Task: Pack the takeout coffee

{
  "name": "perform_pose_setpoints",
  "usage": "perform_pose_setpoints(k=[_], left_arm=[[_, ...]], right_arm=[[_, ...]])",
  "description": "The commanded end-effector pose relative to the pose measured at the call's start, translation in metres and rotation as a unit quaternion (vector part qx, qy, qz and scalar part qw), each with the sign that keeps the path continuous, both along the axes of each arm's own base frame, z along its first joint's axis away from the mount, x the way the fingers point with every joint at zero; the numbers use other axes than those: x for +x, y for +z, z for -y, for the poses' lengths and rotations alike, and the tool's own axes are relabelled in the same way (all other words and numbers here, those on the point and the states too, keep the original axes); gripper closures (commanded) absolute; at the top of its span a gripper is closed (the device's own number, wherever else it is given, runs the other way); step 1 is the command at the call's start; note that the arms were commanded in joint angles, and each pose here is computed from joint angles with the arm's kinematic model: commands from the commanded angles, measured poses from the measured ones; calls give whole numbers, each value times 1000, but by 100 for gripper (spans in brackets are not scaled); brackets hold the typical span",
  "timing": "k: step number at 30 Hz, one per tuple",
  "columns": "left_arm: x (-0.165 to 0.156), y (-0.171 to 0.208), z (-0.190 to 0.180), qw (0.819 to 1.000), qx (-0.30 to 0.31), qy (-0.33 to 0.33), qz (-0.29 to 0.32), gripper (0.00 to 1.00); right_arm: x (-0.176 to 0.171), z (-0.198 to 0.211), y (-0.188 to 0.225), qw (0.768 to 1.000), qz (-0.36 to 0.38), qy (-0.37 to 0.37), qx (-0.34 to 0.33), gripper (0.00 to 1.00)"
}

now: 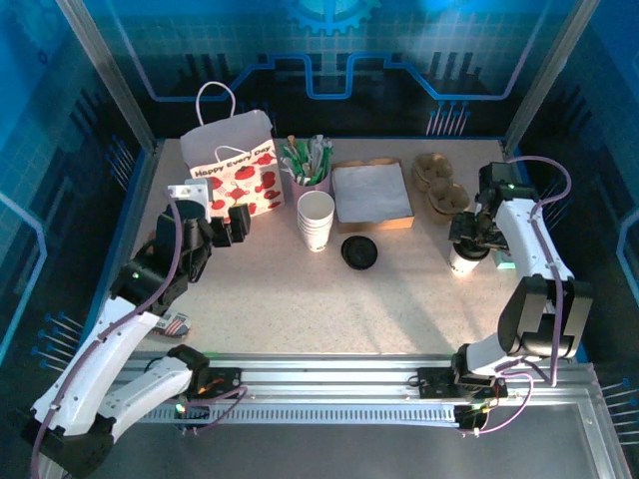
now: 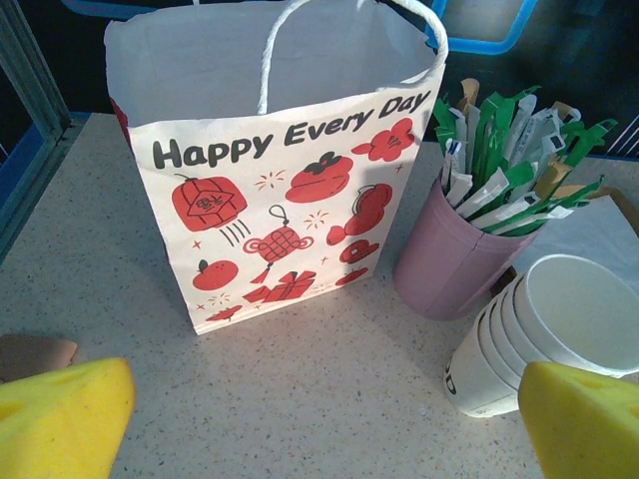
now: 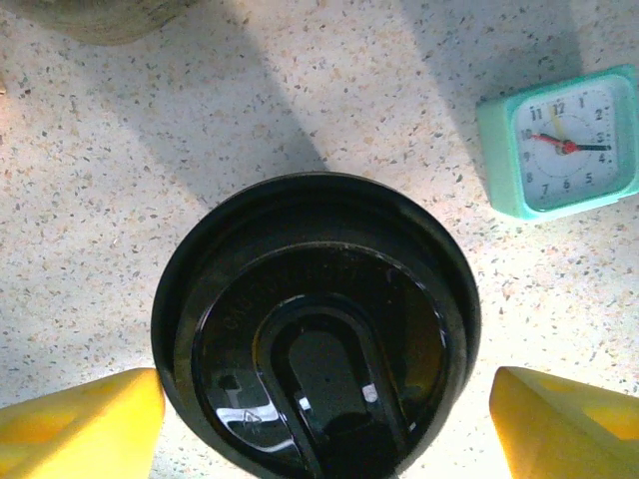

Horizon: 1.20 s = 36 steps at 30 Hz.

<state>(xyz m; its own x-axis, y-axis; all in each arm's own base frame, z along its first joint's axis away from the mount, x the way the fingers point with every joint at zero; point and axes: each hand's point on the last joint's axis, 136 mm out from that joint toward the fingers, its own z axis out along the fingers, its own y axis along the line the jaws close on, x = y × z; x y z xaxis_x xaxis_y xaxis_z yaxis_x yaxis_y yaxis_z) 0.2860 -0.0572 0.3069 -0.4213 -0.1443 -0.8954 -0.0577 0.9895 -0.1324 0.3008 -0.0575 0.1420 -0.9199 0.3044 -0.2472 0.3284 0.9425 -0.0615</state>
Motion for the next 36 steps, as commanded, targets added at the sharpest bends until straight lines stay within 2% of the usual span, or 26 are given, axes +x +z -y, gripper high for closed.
perform_pose_setpoints(k=[1, 7, 10, 13, 16, 20, 25, 30, 36], left_arm=[[-1, 11, 3, 1000, -9, -7, 8, 1], [1, 7, 4, 1000, -7, -8, 2, 0], [3, 5, 6, 1000, -6, -10, -2, 1], [4, 4, 7, 1000, -7, -13, -5, 1], [5, 1, 11, 1000, -10, -21, -7, 0], [9, -4, 16, 999, -10, -30, -14, 1], [14, -15, 30, 998, -28, -53, -34, 1], [25, -26, 56, 991, -61, -86, -85, 4], [44, -41, 87, 981, -62, -95, -157, 11]], right_arm=[[2, 10, 31, 998, 50, -20, -19, 14], [1, 8, 45, 997, 78, -21, -20, 14], [3, 1, 69, 992, 124, -8, -29, 14], [10, -26, 101, 982, 183, 40, -31, 14], [15, -66, 111, 979, 182, 94, -15, 15], [21, -133, 103, 966, 181, 183, -7, 14], [24, -200, 64, 951, 150, 270, -10, 14], [28, -220, 30, 948, 135, 289, -5, 14], [24, -228, 21, 943, 155, 294, 26, 12]])
